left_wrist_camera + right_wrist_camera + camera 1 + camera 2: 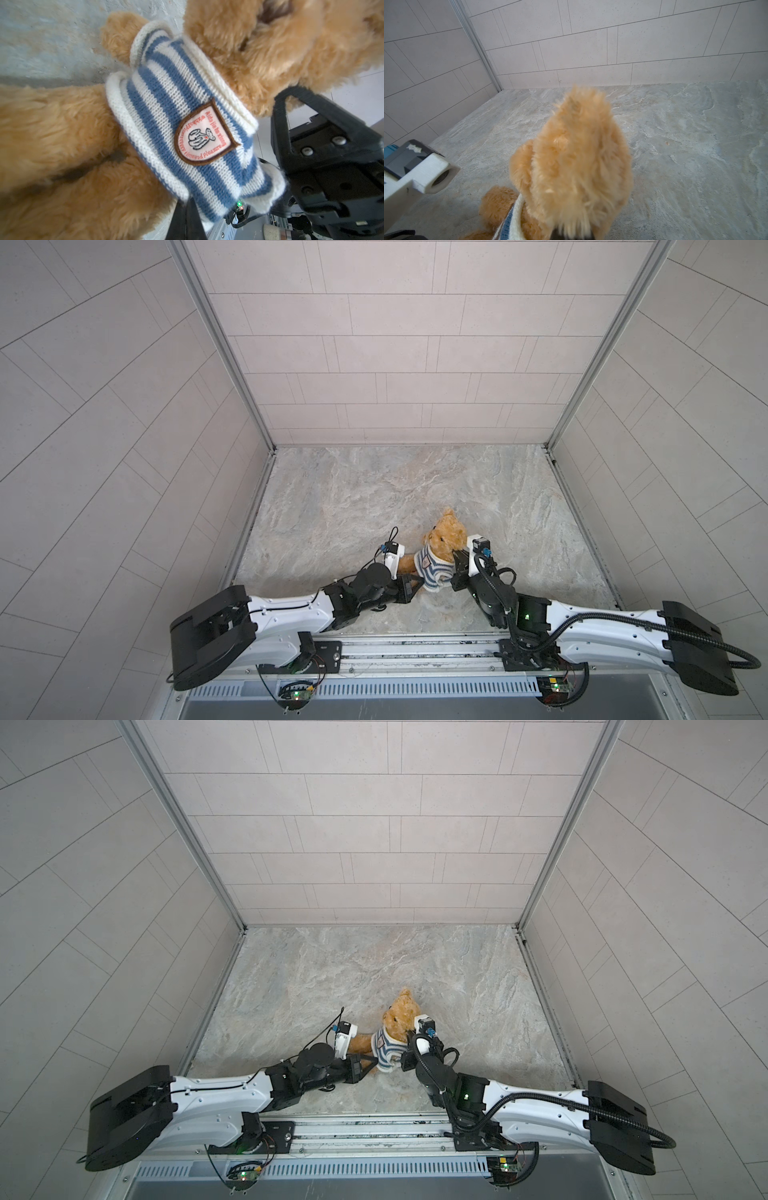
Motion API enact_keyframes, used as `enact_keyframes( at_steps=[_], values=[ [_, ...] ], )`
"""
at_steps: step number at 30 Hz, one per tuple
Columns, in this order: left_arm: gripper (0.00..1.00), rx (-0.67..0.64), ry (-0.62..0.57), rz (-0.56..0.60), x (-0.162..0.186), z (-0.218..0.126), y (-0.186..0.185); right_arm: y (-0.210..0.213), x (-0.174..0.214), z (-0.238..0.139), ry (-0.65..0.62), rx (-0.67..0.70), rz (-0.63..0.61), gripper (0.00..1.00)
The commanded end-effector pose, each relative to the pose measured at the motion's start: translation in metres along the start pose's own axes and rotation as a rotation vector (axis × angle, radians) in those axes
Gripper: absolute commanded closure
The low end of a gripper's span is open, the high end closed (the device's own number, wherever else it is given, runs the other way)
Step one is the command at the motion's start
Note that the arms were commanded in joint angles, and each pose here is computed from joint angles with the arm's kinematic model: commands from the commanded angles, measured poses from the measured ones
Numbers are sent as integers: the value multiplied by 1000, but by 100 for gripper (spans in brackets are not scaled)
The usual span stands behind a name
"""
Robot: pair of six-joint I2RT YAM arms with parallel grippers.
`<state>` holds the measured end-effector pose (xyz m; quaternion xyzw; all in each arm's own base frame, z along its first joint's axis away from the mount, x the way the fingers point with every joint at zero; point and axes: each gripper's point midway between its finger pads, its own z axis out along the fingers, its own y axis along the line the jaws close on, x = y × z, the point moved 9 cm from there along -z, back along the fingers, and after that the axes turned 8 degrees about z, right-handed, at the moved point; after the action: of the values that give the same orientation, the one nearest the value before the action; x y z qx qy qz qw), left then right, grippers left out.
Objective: Dress the teddy bear
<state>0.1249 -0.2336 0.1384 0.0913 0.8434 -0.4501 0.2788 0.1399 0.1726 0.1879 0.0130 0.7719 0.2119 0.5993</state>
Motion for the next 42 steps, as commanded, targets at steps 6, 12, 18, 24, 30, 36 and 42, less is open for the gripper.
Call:
enact_keyframes(
  at_steps=[6,12,18,24,30,36,42],
  values=[
    [100,-110,-8,-40,7,-9,24,-6,-2,-4,-26,21,29,100],
    [100,-153,-19,-36,11,-21,34,-8,-2,-4,-29,27,12,100],
    [100,-185,-44,-48,12,-35,48,-9,-3,-5,-32,32,7,100],
    [100,-219,-63,-47,12,-47,57,-10,-4,-6,-34,37,5,100],
    [100,-216,-87,-104,13,-51,71,-10,-5,-6,-34,46,3,100],
    [100,-172,-72,-54,-1,-44,55,-7,-3,-2,-26,48,-2,100],
    [100,-86,-17,9,-9,-26,32,-5,2,7,17,40,6,100]
  ],
)
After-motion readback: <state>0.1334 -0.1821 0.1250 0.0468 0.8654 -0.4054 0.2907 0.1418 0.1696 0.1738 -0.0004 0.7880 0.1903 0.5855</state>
